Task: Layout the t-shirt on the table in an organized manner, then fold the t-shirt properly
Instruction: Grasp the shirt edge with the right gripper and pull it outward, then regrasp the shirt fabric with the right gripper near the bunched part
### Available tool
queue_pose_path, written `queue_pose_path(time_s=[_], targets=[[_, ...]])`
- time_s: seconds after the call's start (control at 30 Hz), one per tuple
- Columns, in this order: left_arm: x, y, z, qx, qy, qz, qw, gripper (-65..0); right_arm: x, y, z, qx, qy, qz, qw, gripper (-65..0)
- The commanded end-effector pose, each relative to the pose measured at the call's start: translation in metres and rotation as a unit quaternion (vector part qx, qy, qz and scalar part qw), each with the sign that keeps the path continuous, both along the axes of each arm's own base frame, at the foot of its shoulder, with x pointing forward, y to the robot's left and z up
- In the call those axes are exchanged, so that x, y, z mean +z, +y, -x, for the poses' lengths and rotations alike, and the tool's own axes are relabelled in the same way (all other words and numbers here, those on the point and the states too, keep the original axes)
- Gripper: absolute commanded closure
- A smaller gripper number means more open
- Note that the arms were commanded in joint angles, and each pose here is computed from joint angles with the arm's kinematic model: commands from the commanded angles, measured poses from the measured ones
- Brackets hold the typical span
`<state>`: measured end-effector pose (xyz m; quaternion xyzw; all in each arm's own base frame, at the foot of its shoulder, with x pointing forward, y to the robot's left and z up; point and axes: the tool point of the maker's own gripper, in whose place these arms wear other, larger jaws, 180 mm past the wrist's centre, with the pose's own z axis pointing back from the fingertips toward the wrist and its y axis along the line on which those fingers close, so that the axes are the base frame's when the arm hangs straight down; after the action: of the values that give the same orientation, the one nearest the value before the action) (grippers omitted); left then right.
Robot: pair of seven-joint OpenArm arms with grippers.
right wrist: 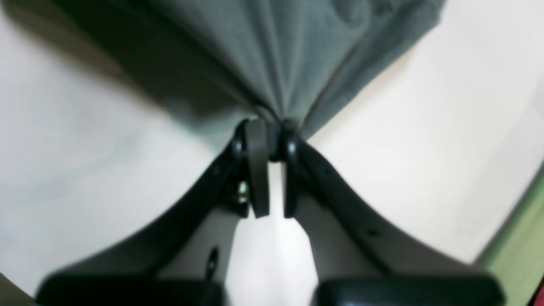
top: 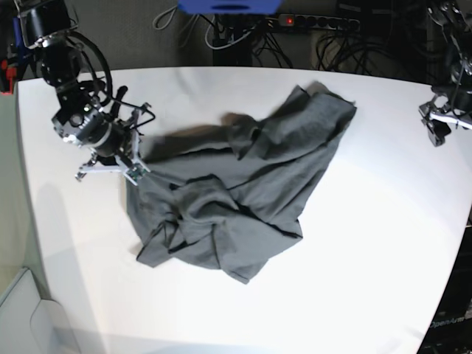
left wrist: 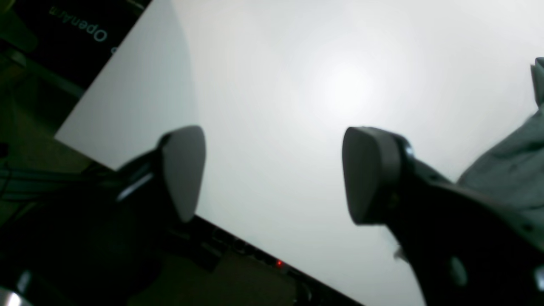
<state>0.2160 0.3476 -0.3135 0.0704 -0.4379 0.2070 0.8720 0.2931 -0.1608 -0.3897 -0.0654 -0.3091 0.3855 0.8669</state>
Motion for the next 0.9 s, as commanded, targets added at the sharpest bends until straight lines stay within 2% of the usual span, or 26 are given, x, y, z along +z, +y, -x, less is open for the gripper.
queue_pose_path(time_s=[0.0,0.2,0.3,0.47,0.57,0.77,0.87], targets=[[0.013,0.004,-0.005,-0.005,-0.017,-0.017,1.0,-49.4,0.015,-0.011,-0.009,-0.008,-0.022,0.01,0.9997,-8.9],[0.014,0.004,-0.006,-0.006,-0.017,-0.017,1.0,-49.7,0.044,-0.016,-0.018,-0.017,-0.065,0.006,0.9977,-26.9],[0.014,0.004,-0.006,-0.006,-0.019,-0.018,1.0,-49.8,0.058,-0.01,-0.022,-0.011,-0.085,0.002,0.9963,-32.7],[0.018,0.004,-0.011,-0.006,-0.026,-0.018,0.999,-49.8,0.064,-0.006,-0.028,-0.007,-0.095,-0.002,0.9955,-34.4],[0.019,0.004,-0.012,-0.006,-0.028,-0.017,0.999,-49.8,0.066,0.015,-0.046,-0.001,-0.101,-0.024,0.9946,-34.4],[0.018,0.004,-0.011,-0.006,-0.026,-0.017,1.0,-49.8,0.05,0.05,-0.082,0.027,-0.071,-0.048,0.996,-34.4],[0.018,0.004,-0.01,-0.005,-0.025,-0.018,1.0,-49.8,0.042,0.058,-0.093,0.021,-0.056,-0.061,0.9963,-34.4]])
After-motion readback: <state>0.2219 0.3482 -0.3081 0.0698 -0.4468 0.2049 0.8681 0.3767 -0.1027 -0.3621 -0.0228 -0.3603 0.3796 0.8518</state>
